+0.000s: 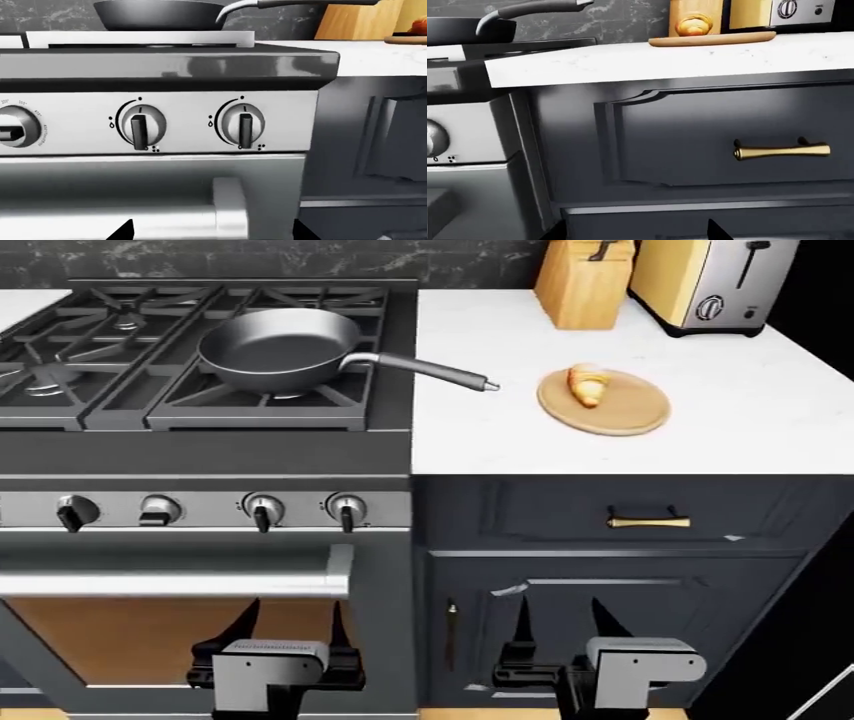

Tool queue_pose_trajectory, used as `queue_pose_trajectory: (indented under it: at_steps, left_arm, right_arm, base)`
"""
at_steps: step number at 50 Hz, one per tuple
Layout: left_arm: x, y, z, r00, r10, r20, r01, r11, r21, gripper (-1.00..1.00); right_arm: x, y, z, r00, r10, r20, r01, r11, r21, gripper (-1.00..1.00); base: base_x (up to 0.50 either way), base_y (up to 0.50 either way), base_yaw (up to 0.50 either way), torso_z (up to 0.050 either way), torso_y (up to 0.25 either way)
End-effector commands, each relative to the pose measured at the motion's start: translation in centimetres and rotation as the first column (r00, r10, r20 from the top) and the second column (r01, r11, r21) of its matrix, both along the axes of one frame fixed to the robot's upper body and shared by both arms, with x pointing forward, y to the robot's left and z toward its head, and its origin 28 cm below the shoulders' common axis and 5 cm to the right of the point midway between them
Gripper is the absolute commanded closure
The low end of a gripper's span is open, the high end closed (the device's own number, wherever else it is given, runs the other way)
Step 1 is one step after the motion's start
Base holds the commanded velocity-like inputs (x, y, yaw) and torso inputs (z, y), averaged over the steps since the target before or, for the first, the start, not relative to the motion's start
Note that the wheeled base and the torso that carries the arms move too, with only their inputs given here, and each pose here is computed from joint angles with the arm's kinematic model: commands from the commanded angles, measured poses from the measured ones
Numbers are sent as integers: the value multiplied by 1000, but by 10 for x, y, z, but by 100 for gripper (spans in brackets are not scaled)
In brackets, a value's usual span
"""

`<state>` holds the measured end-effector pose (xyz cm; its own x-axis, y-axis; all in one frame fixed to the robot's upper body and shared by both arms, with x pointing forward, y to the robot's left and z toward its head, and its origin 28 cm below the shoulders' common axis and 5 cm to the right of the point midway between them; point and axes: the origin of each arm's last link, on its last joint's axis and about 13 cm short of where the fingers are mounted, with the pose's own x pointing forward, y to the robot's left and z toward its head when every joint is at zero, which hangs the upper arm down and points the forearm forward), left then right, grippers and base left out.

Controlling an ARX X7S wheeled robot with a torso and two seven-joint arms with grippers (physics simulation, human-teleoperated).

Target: Pick the croissant and place it on the pan. Then turn on the stove to warm the croissant.

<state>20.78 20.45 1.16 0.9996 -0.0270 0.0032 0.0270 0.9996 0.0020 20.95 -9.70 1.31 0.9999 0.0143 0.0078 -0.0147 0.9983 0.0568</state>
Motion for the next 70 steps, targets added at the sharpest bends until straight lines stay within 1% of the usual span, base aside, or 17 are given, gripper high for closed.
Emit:
queue_pose_trajectory:
  at_steps: [1, 10, 15, 20, 26, 32, 37, 40, 41, 43, 49, 55, 59, 61, 62, 66, 70]
  left_arm:
    - [0, 0, -1, 1000, -5, -5, 5, 1000, 3, -100]
    - [0, -1, -1, 1000, -14, -8, 14, 1000, -1, -100]
    - [0, 0, 0, 1000, -12, -6, 12, 1000, -12, -100]
    - [2, 0, -1, 1000, 2, -25, -1, 1000, 12, -100]
    - [1, -2, 4, 1000, -2, -28, 2, 1000, 4, -100]
    - [-3, -3, 28, 1000, -2, -6, 2, 1000, 5, -100]
    - [-5, 3, 52, 999, -25, 35, 25, 1000, -1, -100]
    - [-4, 6, 70, 998, -41, 45, 41, 999, 4, -100]
    - [-3, 7, 76, 998, -48, 28, 47, 999, 13, -100]
    - [0, 9, 91, 996, -78, 39, 77, 997, 26, -100]
    - [-5, 5, 117, 984, -157, 86, 155, 987, 33, -100]
    - [-12, 8, 139, 975, -210, 73, 208, 978, 36, -100]
    - [-17, 12, 147, 970, -243, 7, 243, 969, 36, -100]
    - [-15, 14, 150, 974, -228, -15, 228, 973, 23, -100]
    - [-14, 16, 152, 976, -219, -18, 219, 975, 20, -100]
    - [-15, 20, 160, 979, -201, -27, 202, 979, 23, -100]
    - [-16, 24, 171, 980, -191, -53, 193, 981, 19, -100]
  right_arm:
    - [0, 0, 0, 1000, 2, -1, -2, 1000, -4, -100]
    - [0, 0, 0, 1000, 8, 1, -8, 1000, -18, -100]
    - [0, 1, 1, 1000, 16, 5, -16, 999, -28, -100]
    - [0, 1, 2, 1000, 9, 16, -9, 999, -31, -100]
    - [0, 2, 8, 999, 12, 32, -11, 1000, -16, -100]
    - [-4, 3, 40, 996, 39, 82, -38, 999, -14, -100]
    - [-11, -1, 82, 992, 68, 111, -60, 996, -70, -100]
    - [-14, -2, 97, 989, 110, 100, -104, 993, -56, -100]
    - [-15, -2, 102, 987, 133, 88, -133, 991, -10, -100]
    - [-17, -2, 114, 982, 176, 73, -178, 984, 20, -100]
    - [-23, -1, 145, 967, 248, 52, -249, 969, 0, -100]
    - [-36, -3, 177, 967, 249, 47, -248, 968, -36, -100]
    - [-43, -5, 195, 976, 216, 7, -216, 976, 35, -100]
    - [-47, -5, 205, 977, 212, -9, -211, 976, 61, -100]
    - [-53, -4, 209, 967, 253, -19, -252, 965, 69, -100]
    - [-59, -8, 223, 969, 240, -61, -235, 968, 86, -100]
    - [-64, -12, 234, 977, 198, -75, -195, 980, 48, -100]
  base:
    - [0, -500, 0, 0, 0]
    - [0, -500, 0, 0, 0]
    - [0, 0, 0, 0, 0]
    - [0, 0, 0, 50, 36]
    - [0, 0, 0, 50, 40]
    - [0, 0, 0, 50, 39]
    - [0, 0, 0, 50, 40]
    - [0, 0, 0, 50, 44]
    - [0, 0, 0, 50, 61]
    - [0, 0, 0, 50, 75]
    - [0, 0, 0, 50, 78]
    - [0, 0, 0, 50, 71]
    - [0, 0, 0, 50, 54]
    - [0, 0, 0, 50, 23]
    - [0, 0, 0, 50, 23]
    - [0, 0, 0, 31, 5]
    - [0, 0, 0, 4, 0]
